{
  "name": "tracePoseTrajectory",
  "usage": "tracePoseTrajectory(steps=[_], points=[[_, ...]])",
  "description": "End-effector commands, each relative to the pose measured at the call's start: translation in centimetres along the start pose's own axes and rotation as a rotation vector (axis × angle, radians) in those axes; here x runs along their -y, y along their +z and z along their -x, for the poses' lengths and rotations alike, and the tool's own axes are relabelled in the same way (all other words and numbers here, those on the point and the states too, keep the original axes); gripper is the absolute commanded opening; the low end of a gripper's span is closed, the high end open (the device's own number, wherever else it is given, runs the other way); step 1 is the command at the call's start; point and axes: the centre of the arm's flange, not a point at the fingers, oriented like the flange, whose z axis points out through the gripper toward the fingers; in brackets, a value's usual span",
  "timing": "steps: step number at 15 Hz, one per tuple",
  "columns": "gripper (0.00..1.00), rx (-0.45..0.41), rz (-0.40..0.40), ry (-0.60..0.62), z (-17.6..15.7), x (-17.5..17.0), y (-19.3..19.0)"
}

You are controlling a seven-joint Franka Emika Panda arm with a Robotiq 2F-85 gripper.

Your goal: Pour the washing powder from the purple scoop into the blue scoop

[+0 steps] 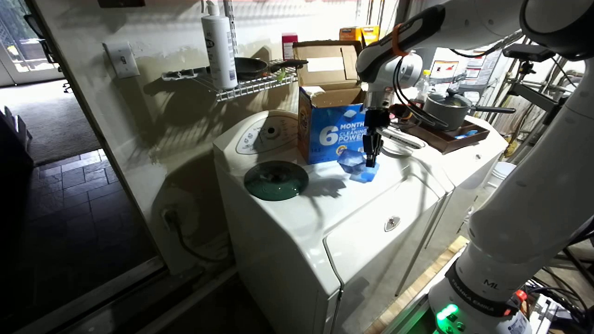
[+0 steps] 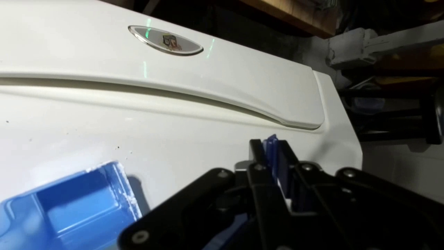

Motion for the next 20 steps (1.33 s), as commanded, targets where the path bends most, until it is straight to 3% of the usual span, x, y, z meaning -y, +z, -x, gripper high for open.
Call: tracePoseTrajectory(steps=[1, 8, 20], points=[[0.03, 0.022, 0.106, 0.079, 1.5, 2.5, -0.2], [0.03, 0.067, 0.286, 0.252, 2.4, 3.4, -1.5], [0.03, 0.151, 0.444, 0.475, 1.6, 2.8, -1.4]])
